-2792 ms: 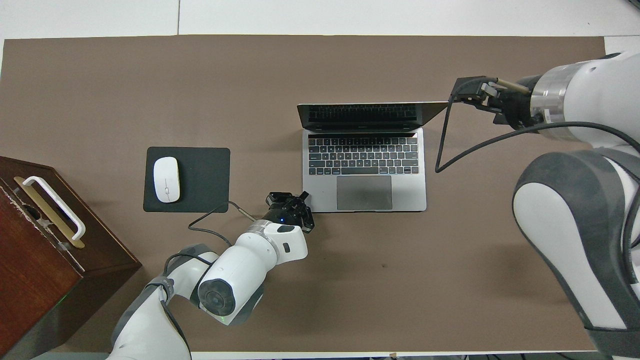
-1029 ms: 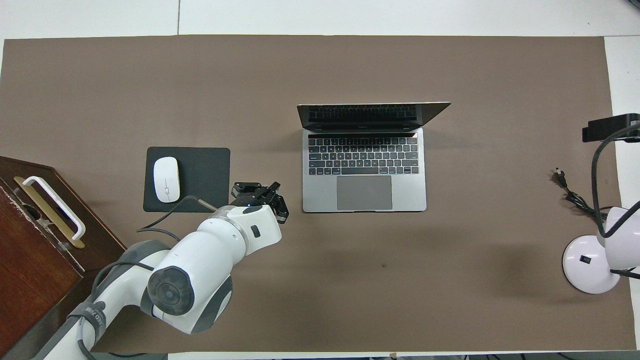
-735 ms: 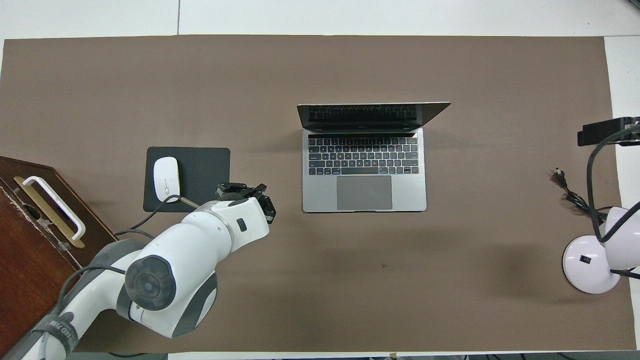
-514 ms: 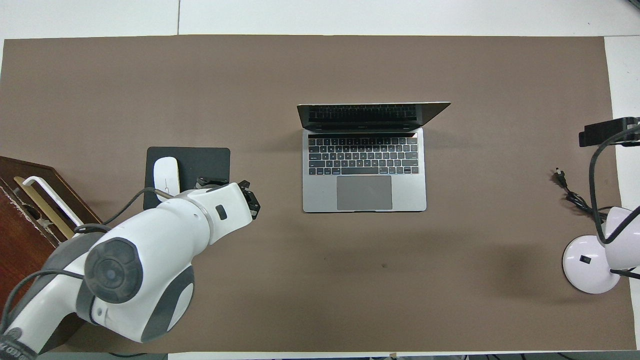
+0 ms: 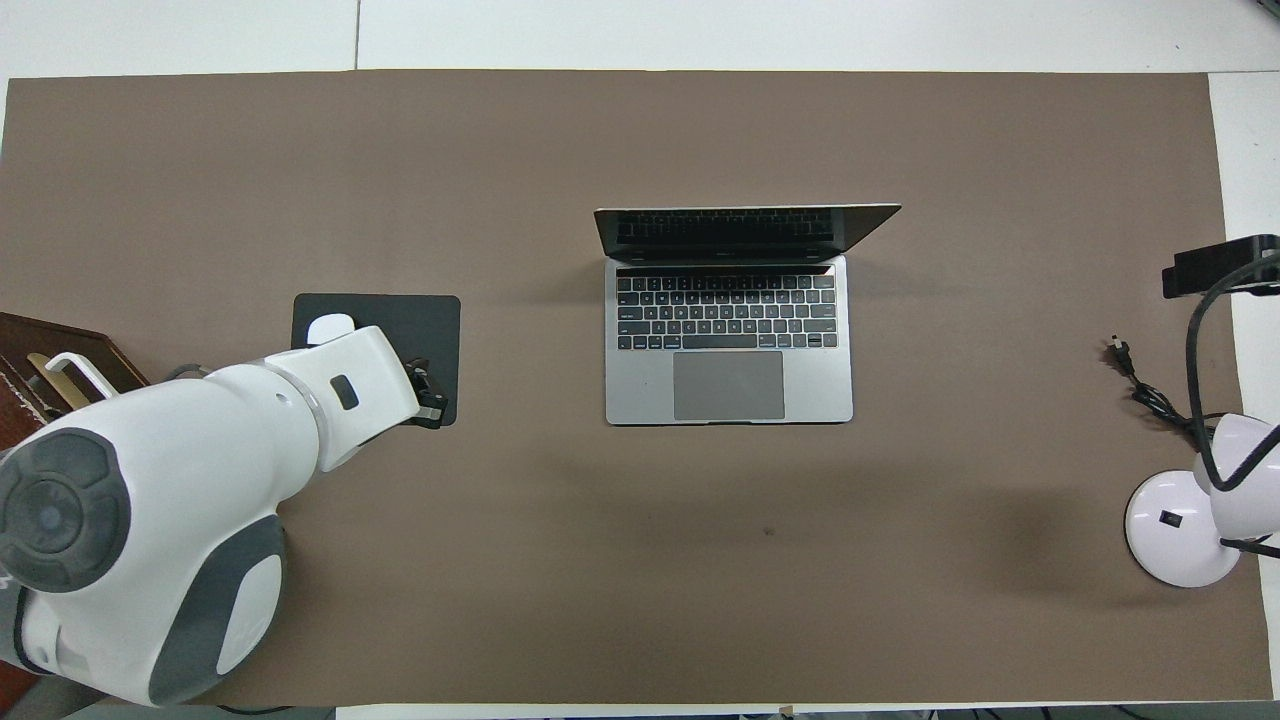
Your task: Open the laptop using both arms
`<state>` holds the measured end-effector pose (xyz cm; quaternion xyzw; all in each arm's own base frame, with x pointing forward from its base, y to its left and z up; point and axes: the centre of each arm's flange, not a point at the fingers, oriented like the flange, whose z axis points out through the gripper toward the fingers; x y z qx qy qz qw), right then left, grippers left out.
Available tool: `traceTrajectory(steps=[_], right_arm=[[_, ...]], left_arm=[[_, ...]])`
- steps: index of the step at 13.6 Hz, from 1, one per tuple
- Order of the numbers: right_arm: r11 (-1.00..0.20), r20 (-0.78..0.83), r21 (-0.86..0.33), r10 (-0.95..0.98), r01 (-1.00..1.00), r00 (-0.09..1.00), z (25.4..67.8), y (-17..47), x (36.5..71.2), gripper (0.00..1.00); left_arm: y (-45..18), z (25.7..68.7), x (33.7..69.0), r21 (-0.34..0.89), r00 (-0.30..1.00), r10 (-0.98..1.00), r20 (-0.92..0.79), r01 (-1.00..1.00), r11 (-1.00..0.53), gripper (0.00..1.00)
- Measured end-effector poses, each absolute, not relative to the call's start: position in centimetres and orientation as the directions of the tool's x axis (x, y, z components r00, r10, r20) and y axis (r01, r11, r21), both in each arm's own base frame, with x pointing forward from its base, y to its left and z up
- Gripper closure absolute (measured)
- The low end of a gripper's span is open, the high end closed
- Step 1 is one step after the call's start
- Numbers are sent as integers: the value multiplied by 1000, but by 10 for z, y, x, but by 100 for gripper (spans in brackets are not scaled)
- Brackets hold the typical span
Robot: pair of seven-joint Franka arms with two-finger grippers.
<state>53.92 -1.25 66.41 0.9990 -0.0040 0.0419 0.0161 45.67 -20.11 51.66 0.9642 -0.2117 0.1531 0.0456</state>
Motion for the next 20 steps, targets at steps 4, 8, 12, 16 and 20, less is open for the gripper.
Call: traceTrajectory(steps=[4,8,12,16,20], right_arm=[[-1000,81,30,-5,-8,997,664,-11,539,0],[-1000,71,29,-2,-4,997,660,-10,539,0],[-1000,31,27,-1,-2,1000,640,-9,541,0],[-1000,14,27,0,0,1000,614,-9,541,0],[-1000,10,27,0,0,1000,612,-9,538,0]], left_arm=[[-166,541,470,28,906,-332,263,-351,-936,91],[-143,550,476,49,949,-212,232,-229,-972,66],[-118,563,482,52,964,-148,221,-163,-985,22],[-86,585,489,52,972,-87,217,-100,-994,0],[-53,602,493,52,976,-23,218,-35,-998,0]])
